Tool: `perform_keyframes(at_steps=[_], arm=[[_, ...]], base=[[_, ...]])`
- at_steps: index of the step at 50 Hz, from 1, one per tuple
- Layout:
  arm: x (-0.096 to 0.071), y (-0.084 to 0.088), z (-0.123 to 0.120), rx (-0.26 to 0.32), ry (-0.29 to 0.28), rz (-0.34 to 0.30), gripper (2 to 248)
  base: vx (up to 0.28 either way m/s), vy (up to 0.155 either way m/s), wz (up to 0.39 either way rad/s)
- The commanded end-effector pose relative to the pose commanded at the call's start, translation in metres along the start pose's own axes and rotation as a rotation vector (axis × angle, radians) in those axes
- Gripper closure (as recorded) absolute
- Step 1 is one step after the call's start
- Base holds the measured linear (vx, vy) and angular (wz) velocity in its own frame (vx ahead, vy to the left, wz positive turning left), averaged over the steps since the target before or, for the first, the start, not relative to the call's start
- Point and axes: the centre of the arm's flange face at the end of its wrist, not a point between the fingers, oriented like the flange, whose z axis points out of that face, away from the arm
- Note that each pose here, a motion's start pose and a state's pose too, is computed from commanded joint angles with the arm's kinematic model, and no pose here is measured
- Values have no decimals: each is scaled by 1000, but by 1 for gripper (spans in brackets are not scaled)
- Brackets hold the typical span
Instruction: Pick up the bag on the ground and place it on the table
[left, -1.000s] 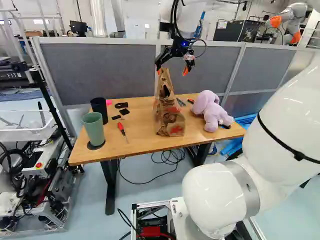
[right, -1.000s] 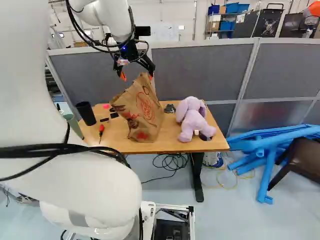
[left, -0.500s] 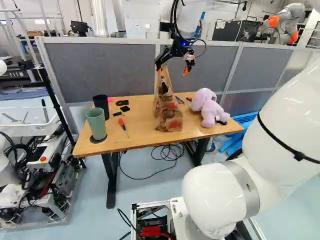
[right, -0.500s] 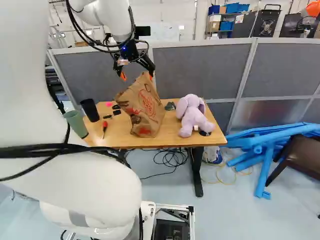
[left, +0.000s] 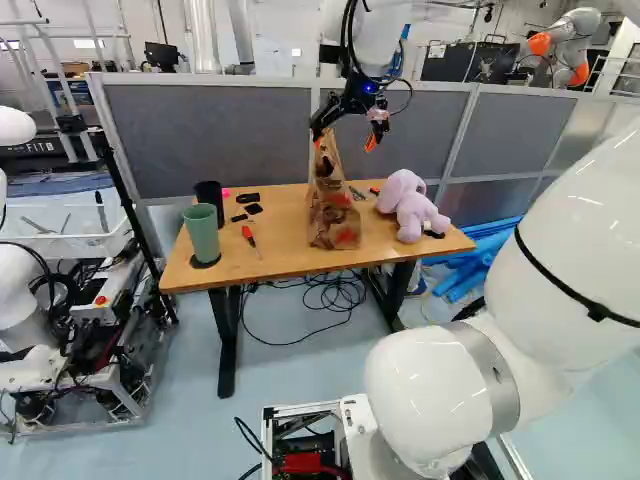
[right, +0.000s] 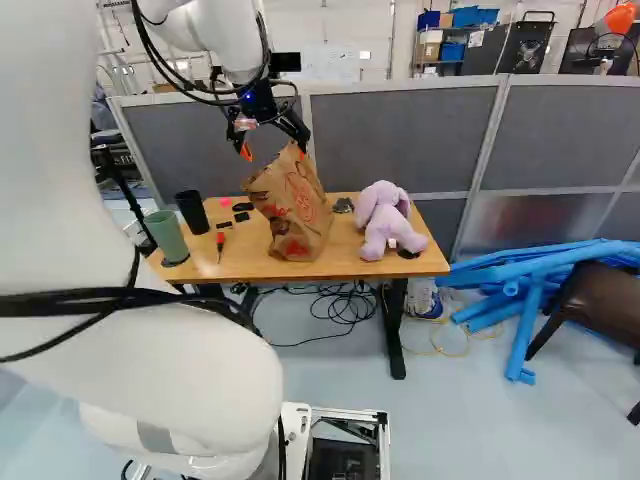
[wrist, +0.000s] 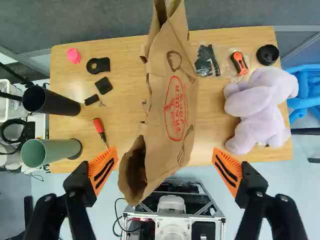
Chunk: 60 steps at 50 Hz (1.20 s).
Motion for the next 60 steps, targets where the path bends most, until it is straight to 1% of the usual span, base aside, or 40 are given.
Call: perform_keyframes(at_steps=[37, 60], arm=[[0, 0, 0, 0, 0, 0, 3], [0, 0, 0, 0, 0, 0, 3]], base=[[-124, 28, 4], [-81, 4, 11]])
